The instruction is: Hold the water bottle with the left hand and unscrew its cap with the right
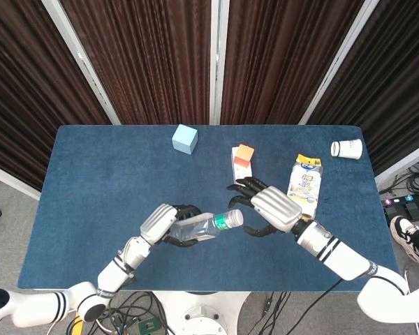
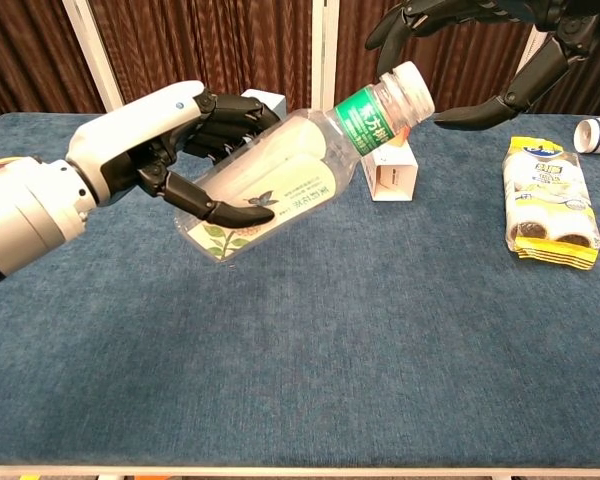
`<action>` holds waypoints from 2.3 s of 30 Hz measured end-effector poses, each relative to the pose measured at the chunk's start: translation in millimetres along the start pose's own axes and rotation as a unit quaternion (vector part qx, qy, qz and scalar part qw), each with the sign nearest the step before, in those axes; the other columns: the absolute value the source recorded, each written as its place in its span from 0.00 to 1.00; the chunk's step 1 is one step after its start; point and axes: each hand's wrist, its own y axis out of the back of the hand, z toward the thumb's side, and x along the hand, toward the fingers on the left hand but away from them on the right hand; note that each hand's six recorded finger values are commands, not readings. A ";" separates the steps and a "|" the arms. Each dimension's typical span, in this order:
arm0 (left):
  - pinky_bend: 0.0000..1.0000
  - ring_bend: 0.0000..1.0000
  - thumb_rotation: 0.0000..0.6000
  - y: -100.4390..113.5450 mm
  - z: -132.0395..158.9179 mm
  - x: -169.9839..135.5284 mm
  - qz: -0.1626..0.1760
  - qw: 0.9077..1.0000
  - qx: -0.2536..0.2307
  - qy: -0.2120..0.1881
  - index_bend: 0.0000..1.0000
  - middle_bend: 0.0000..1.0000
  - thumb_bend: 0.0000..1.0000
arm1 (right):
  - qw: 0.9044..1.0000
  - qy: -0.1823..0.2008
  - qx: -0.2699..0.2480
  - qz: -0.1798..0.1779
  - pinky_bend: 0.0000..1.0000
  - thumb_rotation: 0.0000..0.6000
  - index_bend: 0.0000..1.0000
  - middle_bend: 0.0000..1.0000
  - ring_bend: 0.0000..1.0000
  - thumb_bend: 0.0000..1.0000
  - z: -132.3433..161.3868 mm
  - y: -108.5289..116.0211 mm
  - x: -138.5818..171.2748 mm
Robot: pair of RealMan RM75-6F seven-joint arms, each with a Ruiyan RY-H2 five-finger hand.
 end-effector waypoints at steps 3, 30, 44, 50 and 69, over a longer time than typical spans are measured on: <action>0.63 0.49 1.00 1.5 -0.7 -0.8 0.002 1.000 0.000 0.000 0.57 0.58 0.48 | 1.000 -0.005 0.002 0.002 0.00 1.00 0.31 0.11 0.00 0.24 -1.4 0.7 2.1; 0.63 0.49 1.00 0.0 -3.0 -0.7 -0.001 1.000 0.003 0.003 0.57 0.58 0.48 | 1.000 0.005 0.007 0.006 0.00 1.00 0.31 0.11 0.00 0.24 10.5 3.4 11.3; 0.63 0.49 1.00 2.7 -1.6 -0.2 0.005 1.000 -0.009 0.002 0.57 0.58 0.48 | 1.000 0.001 0.009 0.004 0.00 1.00 0.32 0.11 0.00 0.24 6.1 2.1 8.2; 0.63 0.49 1.00 3.7 0.0 -0.3 0.006 1.000 -0.017 0.000 0.57 0.58 0.48 | 1.000 0.002 0.005 -0.004 0.00 1.00 0.33 0.12 0.00 0.24 6.1 2.3 6.1; 0.63 0.49 1.00 4.4 0.0 -1.9 0.005 1.000 -0.012 0.000 0.57 0.58 0.47 | 1.000 0.006 0.001 -0.019 0.00 1.00 0.45 0.18 0.00 0.33 8.2 4.0 -0.5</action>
